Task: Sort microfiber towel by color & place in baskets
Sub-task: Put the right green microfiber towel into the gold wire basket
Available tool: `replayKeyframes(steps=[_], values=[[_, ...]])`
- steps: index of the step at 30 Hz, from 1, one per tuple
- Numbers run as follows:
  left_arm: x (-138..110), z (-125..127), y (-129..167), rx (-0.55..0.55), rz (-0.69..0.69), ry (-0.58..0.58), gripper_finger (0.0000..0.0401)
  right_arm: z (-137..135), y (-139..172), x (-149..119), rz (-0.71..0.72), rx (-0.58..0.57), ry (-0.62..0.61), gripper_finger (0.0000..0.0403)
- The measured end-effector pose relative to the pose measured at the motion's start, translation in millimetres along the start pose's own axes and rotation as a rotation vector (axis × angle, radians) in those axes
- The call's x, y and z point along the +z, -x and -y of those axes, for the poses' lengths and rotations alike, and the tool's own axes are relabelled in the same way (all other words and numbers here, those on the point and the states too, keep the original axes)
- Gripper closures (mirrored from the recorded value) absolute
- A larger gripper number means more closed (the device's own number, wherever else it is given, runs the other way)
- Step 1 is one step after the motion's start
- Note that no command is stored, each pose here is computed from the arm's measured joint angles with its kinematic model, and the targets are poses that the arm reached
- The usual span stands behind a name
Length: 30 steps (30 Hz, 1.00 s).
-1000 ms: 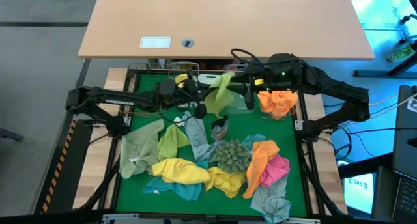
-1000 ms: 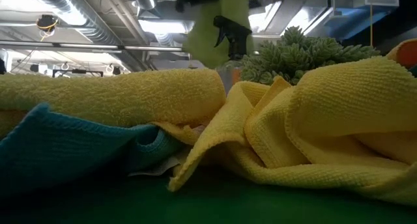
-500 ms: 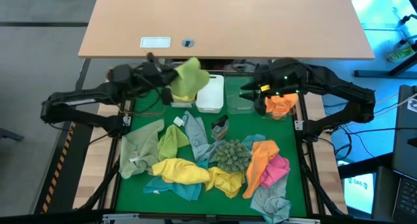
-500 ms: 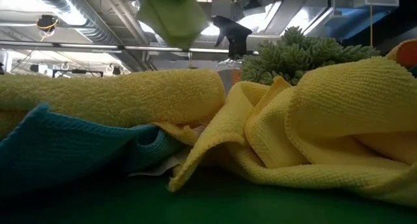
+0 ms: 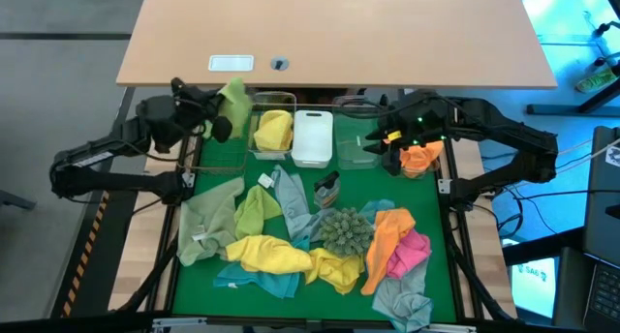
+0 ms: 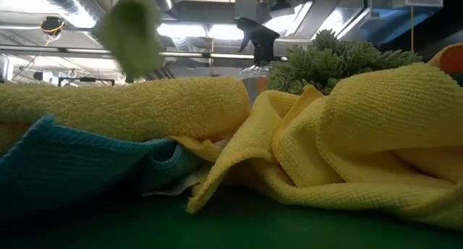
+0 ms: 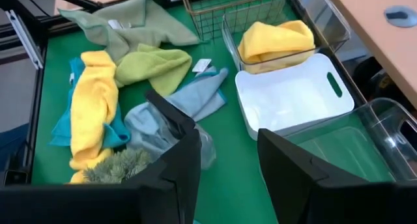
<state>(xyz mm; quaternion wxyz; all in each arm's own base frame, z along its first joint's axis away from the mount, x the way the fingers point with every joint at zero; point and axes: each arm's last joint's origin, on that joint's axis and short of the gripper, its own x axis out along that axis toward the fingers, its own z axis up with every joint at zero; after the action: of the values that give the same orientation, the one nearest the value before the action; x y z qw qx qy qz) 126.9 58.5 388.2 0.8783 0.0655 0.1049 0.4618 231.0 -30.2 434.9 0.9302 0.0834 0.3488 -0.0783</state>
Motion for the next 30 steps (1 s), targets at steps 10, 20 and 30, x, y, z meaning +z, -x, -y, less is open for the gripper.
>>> replayKeyframes(steps=[10, 20, 30], values=[[-59.2, 2.9, -6.6, 0.075, -0.352, 0.008, 0.0398, 0.0, -0.1, 0.0, -0.001, 0.000, 0.000, 0.0251], [-117.7, 16.2, -17.7, 0.116, -0.502, 0.011, 0.0398, 0.1, -0.1, -0.9, -0.010, -0.001, 0.000, 0.0251], [-166.4, 23.4, -19.0, 0.160, -0.613, 0.041, 0.0397, 0.1, -0.1, -0.9, -0.010, -0.001, 0.000, 0.0251]])
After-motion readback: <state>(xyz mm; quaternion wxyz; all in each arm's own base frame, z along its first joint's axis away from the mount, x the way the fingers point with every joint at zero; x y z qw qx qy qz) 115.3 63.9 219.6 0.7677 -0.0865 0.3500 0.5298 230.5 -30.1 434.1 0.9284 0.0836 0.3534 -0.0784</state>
